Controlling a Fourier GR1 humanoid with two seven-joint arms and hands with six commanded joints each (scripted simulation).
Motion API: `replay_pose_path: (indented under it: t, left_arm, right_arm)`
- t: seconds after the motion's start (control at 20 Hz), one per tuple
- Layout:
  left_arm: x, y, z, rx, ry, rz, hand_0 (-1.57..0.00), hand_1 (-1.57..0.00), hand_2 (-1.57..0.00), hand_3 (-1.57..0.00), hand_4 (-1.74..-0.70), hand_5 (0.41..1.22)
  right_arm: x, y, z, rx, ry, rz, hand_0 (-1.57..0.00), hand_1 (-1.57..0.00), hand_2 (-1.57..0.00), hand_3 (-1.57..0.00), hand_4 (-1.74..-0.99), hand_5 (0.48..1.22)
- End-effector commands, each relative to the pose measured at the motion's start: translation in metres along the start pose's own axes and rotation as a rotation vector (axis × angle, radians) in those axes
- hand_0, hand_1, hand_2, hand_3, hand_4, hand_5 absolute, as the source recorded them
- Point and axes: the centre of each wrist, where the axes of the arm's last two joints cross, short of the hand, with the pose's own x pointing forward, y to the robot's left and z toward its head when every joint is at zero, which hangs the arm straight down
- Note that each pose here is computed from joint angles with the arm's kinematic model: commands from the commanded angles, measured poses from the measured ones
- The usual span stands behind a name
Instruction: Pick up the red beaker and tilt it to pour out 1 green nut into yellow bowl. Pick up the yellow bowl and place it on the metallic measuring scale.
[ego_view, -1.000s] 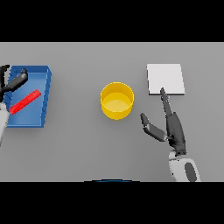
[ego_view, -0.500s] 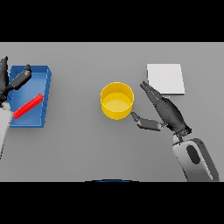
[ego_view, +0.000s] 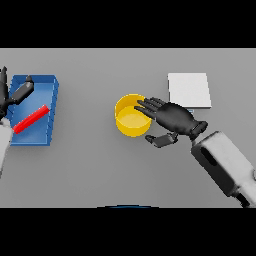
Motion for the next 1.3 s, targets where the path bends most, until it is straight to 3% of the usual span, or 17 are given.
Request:
replay_pose_path:
  t: [0.0,0.15,0.7,1.15,1.25]
  left_arm:
    - [0.003,0.001,-0.001,0.003,0.000,-0.002,0.00,0.00,0.00,0.00,-0.74,0.702]
    - [0.002,0.007,-0.003,-0.001,-0.001,-0.002,0.00,0.00,0.00,0.00,-0.75,0.706]
    - [-0.006,0.011,0.000,0.008,-0.009,0.001,0.00,0.00,0.00,0.00,-0.74,0.697]
    - [-0.014,0.009,0.000,0.000,-0.005,0.001,0.00,0.00,0.00,0.00,-0.75,0.699]
    - [-0.010,0.011,-0.001,0.010,-0.003,0.006,0.00,0.00,0.00,0.00,-0.75,0.701]
  right_arm:
    - [0.001,-0.005,-0.007,0.033,-0.013,0.042,0.00,0.00,0.00,0.00,-1.223,0.703]
    - [0.006,-0.006,-0.021,0.116,-0.044,0.120,0.00,0.00,0.00,0.00,-1.213,0.714]
    - [0.016,-0.004,-0.068,0.298,-0.063,0.212,0.00,0.00,0.00,0.00,-1.258,0.734]
    - [0.017,0.000,-0.082,0.398,-0.015,0.182,0.00,0.00,-0.02,-0.07,-1.289,0.758]
    - [0.019,0.005,-0.084,0.416,0.022,0.156,-0.03,-0.04,-0.07,-0.14,-1.302,0.805]
